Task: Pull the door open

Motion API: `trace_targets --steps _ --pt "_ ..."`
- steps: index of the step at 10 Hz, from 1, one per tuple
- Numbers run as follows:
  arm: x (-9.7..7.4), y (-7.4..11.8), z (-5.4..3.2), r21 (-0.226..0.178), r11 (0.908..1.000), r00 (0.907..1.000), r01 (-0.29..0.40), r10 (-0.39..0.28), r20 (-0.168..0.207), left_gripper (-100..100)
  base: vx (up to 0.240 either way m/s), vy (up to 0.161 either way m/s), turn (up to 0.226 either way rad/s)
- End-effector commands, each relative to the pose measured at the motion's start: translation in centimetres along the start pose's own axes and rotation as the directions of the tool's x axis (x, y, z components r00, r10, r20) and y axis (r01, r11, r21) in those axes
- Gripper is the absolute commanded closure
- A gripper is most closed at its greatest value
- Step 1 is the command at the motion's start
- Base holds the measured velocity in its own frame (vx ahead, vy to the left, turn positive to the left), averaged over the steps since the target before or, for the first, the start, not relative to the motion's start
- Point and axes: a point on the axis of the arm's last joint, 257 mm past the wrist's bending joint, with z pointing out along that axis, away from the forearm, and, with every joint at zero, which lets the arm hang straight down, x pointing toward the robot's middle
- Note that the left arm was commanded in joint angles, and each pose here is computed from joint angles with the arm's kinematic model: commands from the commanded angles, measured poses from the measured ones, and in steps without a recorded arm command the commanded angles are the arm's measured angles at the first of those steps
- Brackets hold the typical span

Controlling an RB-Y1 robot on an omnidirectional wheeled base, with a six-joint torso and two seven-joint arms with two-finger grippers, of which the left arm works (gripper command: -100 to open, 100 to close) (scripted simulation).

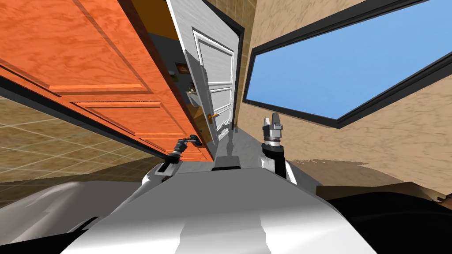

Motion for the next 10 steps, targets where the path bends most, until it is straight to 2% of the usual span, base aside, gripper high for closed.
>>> trace_targets --steps 1,6,7,8,10 --pt "0.9 0.5 -1.05 -0.003 1.0 0.9994 0.008 -0.008 -0.035 100 -0.204 0.089 -0.142" --pt "1.5 0.4 -3.01 -0.003 0.9999 0.9955 0.015 -0.015 -0.093 100 -0.165 0.084 -0.104" --pt "0.7 0.2 -2.73 -0.002 1.0 0.9973 0.007 -0.007 -0.073 100 -0.077 0.051 -0.021" --pt "0.8 0.4 -3.45 -0.004 1.0 0.996 0.008 -0.008 -0.089 100 -0.139 0.084 -0.213" --pt "0.8 0.4 -4.05 -0.003 1.0 0.9944 0.009 -0.01 -0.105 100 -0.199 0.095 -0.153"
